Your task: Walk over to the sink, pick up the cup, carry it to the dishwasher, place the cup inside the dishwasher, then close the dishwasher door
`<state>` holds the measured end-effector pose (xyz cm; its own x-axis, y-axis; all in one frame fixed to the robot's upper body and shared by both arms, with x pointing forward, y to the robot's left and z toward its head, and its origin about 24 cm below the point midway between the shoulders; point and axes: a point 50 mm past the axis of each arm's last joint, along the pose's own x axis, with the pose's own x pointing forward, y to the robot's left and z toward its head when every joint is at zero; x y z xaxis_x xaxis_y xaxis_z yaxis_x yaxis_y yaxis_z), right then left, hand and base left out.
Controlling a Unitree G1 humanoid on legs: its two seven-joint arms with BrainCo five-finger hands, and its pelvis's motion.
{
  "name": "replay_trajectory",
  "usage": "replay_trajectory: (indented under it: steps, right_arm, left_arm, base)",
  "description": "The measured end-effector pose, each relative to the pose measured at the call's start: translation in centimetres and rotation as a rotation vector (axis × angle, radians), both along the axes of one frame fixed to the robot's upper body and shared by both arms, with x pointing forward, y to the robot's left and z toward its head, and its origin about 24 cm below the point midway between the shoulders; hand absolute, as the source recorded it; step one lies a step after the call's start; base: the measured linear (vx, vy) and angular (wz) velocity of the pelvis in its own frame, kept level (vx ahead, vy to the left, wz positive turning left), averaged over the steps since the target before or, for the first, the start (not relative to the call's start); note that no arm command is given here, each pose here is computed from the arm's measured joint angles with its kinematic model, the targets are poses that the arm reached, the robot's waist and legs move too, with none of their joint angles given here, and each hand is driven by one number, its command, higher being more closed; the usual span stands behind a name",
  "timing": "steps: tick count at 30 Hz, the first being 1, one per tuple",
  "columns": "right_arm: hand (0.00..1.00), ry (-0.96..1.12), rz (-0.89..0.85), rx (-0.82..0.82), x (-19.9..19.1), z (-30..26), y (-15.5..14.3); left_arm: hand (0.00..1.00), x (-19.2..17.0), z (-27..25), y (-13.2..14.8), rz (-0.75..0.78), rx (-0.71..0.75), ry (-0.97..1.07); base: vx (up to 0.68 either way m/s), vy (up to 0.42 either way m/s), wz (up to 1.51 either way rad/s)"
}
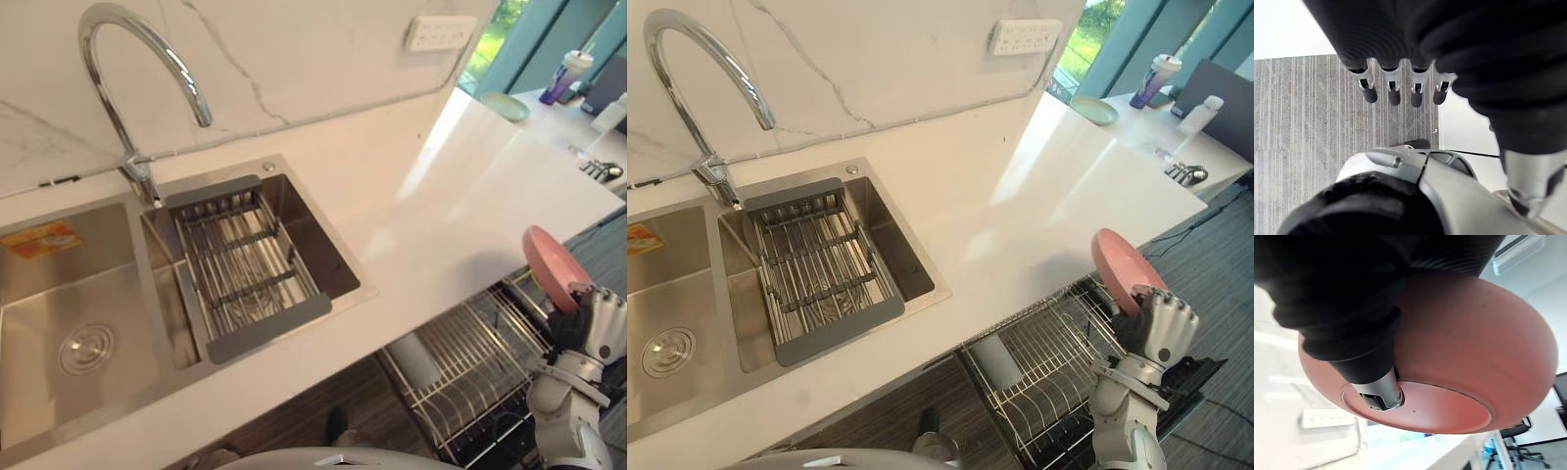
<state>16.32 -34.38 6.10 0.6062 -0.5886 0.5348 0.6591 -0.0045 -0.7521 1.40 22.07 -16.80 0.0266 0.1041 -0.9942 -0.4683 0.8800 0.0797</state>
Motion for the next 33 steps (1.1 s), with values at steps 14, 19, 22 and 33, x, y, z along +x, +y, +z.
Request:
replay_trajectory:
  steps: [14,19,22,33]
  right_arm:
    - [1.0,-0.001,-0.313,0.263,-3.8,-5.4,-0.3]
    - [1.0,0.002,-0.245,0.37,-1.1,-6.5,1.0]
    - [1.0,-0.012,-0.219,0.393,0.9,-6.1,1.1]
    - [1.0,-0.045,-0.141,0.32,7.5,-0.9,-1.3]
  left_arm:
    - [0.0,0.3,-0.1,-1.4,0.03,-0.063,0.01]
    - [0.0,1.6,-0.1,-2.0,-0.01,-0.072,-0.011]
    - [0.0,2.8,-0.1,-2.7,-0.032,-0.084,-0.034]
    - [0.0,5.8,0.2,-3.5,-0.052,-0.116,-0.104]
  base:
    - [-0.03,0.017,-0.02]
    - [-0.07,0.019,-0.02]
    - [-0.01,0.016,0.03]
    - [-0.02,-0.008,-0.05]
